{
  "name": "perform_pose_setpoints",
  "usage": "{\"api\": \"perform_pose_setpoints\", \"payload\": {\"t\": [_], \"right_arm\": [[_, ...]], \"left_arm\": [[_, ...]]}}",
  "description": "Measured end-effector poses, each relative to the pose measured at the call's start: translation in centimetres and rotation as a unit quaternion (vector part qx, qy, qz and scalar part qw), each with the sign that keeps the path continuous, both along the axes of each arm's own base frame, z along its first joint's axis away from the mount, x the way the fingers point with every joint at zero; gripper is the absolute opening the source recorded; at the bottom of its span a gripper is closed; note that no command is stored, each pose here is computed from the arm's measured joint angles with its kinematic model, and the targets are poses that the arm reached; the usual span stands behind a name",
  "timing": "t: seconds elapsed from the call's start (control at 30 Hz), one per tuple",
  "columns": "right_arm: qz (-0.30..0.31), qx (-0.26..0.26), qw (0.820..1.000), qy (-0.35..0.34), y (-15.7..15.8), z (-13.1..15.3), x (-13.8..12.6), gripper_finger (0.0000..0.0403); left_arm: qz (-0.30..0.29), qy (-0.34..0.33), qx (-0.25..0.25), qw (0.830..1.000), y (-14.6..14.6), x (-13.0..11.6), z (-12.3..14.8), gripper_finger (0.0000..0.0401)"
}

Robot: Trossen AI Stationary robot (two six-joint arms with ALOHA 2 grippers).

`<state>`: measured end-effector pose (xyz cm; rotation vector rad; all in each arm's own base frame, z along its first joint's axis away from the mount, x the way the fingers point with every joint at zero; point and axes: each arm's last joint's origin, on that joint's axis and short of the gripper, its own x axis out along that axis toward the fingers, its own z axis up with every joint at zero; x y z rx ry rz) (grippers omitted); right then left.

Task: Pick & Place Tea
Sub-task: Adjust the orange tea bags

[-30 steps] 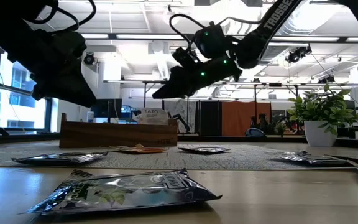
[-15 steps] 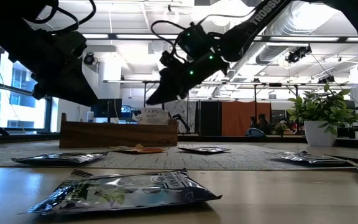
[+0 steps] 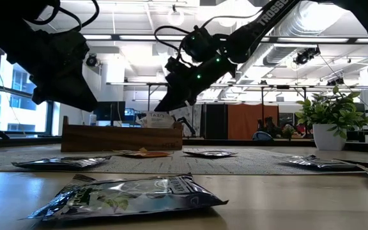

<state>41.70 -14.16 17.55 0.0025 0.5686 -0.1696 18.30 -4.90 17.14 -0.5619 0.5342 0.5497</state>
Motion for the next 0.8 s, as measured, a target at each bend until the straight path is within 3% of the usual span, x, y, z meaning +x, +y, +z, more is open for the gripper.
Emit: {"api": "perform_pose_setpoints", "payload": {"t": [0.53,0.8], "right_arm": [[0.024,-0.003,1.0,-0.005,0.2,-2.9,0.5,0.0006],[-0.006,-0.026,1.0,0.002,0.1,-2.2,0.3,0.0003]], "left_arm": [[0.004,-0.002,0.003,1.0,0.0,0.0,0.0,0.0099],[-0.001,0.0,-0.001,1.0,0.0,0.0,0.0,0.0099]]}}
